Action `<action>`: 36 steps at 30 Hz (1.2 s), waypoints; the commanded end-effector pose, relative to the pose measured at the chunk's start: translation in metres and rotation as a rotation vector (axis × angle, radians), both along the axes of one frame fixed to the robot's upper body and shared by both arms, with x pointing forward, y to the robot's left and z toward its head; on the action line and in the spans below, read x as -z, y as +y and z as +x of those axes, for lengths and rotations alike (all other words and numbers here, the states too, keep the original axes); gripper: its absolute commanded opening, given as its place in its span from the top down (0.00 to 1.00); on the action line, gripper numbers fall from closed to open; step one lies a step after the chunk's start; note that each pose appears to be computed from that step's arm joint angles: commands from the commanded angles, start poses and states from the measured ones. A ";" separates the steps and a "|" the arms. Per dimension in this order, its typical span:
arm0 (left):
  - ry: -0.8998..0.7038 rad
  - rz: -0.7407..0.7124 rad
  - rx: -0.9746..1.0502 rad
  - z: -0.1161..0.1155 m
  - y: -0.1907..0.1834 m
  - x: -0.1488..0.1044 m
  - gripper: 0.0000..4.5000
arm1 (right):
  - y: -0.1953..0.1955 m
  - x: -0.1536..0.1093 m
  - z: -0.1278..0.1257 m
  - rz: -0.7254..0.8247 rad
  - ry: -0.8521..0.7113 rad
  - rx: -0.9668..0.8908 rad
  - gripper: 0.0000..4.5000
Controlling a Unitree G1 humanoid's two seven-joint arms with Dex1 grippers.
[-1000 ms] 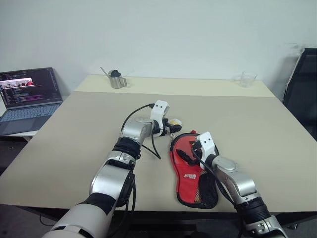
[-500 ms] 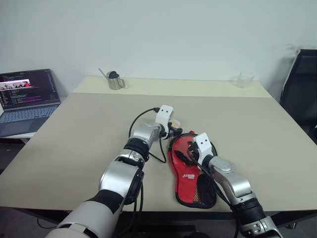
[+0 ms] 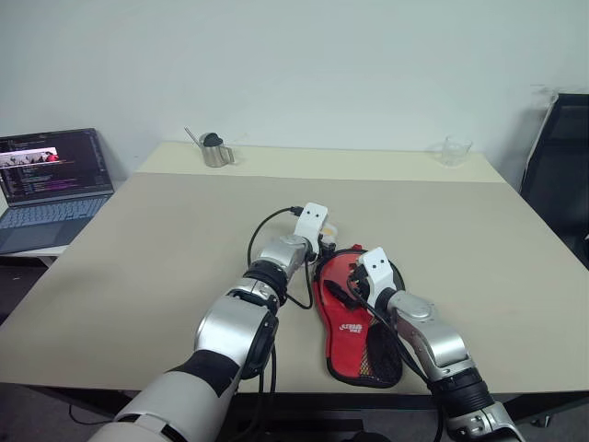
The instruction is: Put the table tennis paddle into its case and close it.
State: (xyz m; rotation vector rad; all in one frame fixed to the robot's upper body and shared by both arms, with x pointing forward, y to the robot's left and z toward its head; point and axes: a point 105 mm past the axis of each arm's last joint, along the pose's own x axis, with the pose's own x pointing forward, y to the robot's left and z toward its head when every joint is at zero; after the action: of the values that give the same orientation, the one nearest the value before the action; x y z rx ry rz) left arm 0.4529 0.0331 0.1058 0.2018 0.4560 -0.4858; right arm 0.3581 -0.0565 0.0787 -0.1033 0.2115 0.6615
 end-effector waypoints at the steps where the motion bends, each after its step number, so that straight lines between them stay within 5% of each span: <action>1: -0.078 0.017 -0.003 0.007 -0.005 -0.020 0.66 | -0.002 0.035 -0.012 -0.021 0.140 0.011 0.04; 6: -0.163 0.084 -0.006 0.012 -0.007 -0.036 1.00 | -0.001 0.036 -0.014 -0.021 0.149 0.011 0.04; 15: -0.355 0.249 0.060 0.016 -0.025 -0.064 1.00 | 0.004 0.039 -0.021 -0.027 0.167 -0.015 0.04; 36: -0.685 0.549 0.412 -0.024 -0.122 -0.068 1.00 | 0.005 0.041 -0.036 -0.015 0.212 0.005 0.04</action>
State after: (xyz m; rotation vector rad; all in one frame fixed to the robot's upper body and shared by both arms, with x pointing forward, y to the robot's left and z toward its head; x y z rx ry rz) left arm 0.4420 -0.0504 0.1422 0.9519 0.0138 -0.5961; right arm 0.3368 -0.0533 0.0770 -0.0778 0.2543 0.6571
